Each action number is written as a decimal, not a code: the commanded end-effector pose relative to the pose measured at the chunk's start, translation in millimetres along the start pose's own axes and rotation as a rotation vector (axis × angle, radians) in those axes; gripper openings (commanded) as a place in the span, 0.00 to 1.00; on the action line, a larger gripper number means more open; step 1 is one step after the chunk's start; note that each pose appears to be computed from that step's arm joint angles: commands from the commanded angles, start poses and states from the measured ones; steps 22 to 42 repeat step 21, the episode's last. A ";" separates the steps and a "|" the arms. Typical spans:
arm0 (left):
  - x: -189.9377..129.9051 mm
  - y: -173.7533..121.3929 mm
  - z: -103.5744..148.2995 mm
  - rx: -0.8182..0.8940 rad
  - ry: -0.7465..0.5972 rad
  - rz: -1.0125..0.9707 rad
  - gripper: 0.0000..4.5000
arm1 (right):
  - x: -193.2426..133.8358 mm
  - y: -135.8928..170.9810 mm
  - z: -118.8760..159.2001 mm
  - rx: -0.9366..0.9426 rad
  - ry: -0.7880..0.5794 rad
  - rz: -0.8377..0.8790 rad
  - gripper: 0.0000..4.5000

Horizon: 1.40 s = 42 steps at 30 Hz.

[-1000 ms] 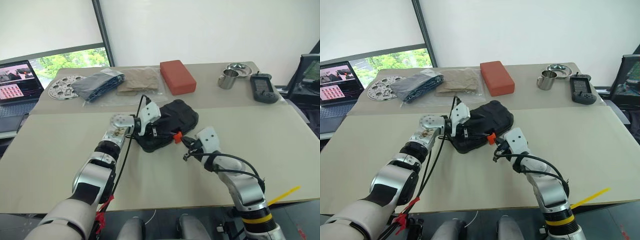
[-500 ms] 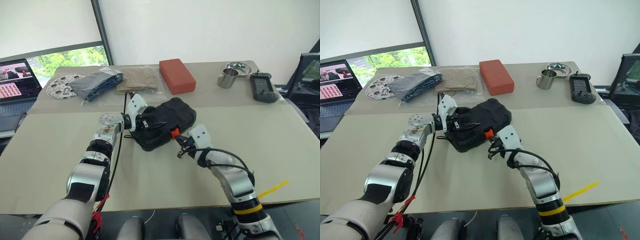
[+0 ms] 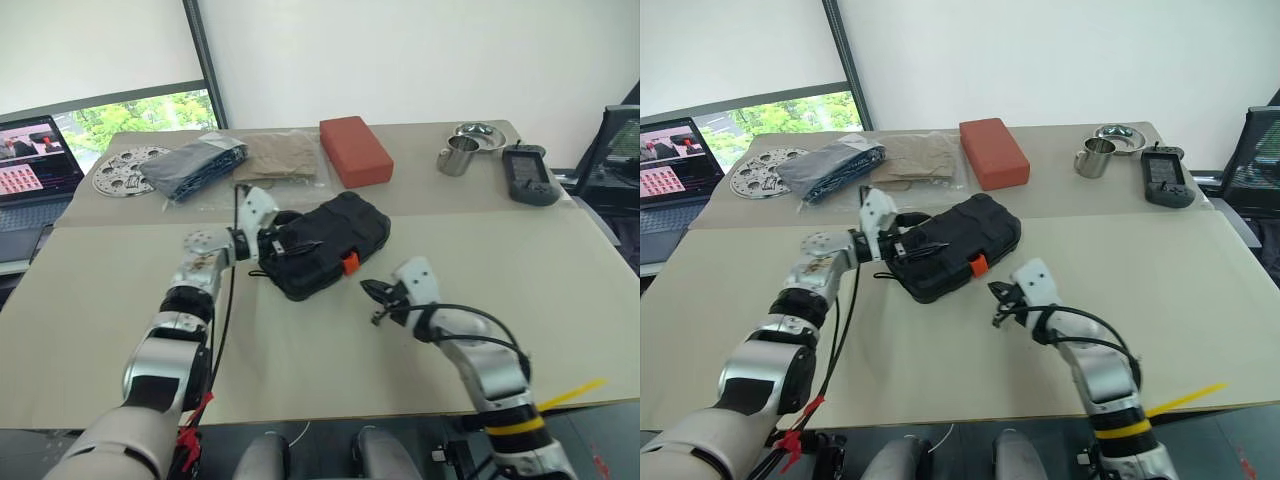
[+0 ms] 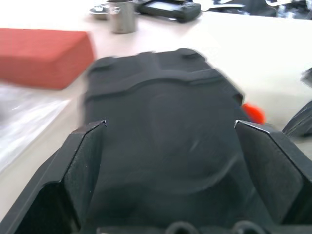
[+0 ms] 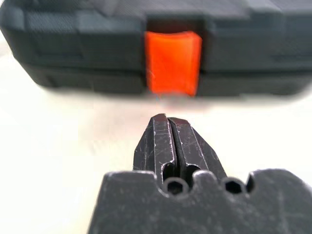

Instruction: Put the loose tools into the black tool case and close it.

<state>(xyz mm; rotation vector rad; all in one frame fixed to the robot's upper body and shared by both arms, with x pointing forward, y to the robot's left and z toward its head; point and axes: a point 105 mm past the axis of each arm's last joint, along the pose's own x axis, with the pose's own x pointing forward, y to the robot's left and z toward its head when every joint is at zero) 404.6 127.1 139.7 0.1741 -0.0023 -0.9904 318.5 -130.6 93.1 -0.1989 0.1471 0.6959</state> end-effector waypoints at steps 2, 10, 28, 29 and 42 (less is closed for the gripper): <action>-38.5 5.3 16.8 -0.010 -0.053 0.111 1.00 | -31.4 -20.5 16.9 -0.034 -0.105 0.051 0.41; -96.0 -29.6 -20.3 -0.084 0.099 0.207 1.00 | -76.7 -51.0 -6.9 -0.072 -0.062 0.147 0.99; -116.4 -61.7 -75.4 -0.120 0.228 0.234 1.00 | -101.4 -83.9 -12.3 -0.070 -0.068 0.065 0.99; -116.4 -61.7 -75.4 -0.120 0.228 0.234 1.00 | -101.4 -83.9 -12.3 -0.070 -0.068 0.065 0.99; -116.4 -61.7 -75.4 -0.120 0.228 0.234 1.00 | -101.4 -83.9 -12.3 -0.070 -0.068 0.065 0.99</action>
